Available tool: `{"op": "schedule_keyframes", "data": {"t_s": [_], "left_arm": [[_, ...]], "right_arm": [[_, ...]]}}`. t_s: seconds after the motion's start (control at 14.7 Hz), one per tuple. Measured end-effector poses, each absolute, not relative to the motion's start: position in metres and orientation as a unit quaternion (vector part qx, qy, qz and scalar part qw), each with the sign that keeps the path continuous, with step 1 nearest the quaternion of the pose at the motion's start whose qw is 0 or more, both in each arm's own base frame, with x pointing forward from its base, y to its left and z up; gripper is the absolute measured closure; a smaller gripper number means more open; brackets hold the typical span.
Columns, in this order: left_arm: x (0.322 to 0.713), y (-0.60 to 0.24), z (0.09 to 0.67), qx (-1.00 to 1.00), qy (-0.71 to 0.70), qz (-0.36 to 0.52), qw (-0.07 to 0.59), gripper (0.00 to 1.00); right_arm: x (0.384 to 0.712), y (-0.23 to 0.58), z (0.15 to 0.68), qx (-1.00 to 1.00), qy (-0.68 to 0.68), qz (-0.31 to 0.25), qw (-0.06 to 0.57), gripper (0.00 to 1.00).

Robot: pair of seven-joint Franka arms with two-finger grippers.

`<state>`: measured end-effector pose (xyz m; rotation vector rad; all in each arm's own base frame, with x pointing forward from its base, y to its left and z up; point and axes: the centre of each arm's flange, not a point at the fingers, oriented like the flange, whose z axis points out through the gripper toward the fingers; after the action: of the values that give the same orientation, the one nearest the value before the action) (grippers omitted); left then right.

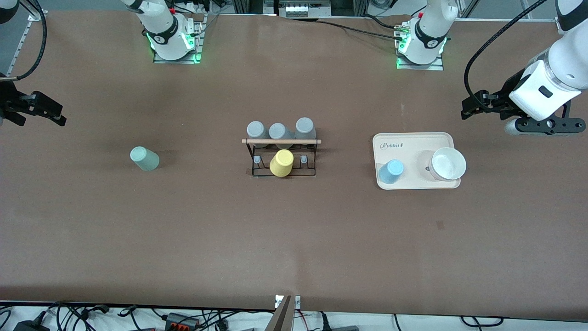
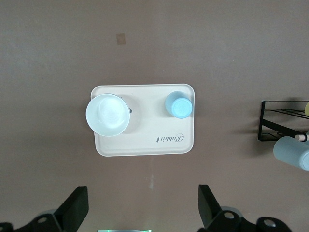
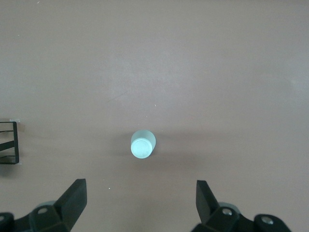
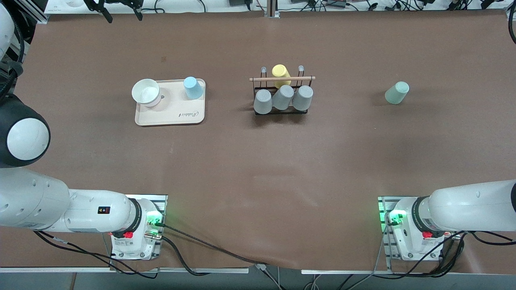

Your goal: Hang scattered cups on rack with three cups

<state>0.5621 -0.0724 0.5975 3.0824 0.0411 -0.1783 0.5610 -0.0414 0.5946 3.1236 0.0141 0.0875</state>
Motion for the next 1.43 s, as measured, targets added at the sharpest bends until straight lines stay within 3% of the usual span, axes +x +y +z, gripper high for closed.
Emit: {"op": "schedule_keyframes", "data": {"t_s": [1.43], "left_arm": [[0.564, -0.073, 0.585, 0.997, 0.013, -0.076, 0.025, 0.00]], "right_arm": [[0.561, -0.041, 0.594, 1.000, 0.005, 0.027, 0.008, 0.00]]}}
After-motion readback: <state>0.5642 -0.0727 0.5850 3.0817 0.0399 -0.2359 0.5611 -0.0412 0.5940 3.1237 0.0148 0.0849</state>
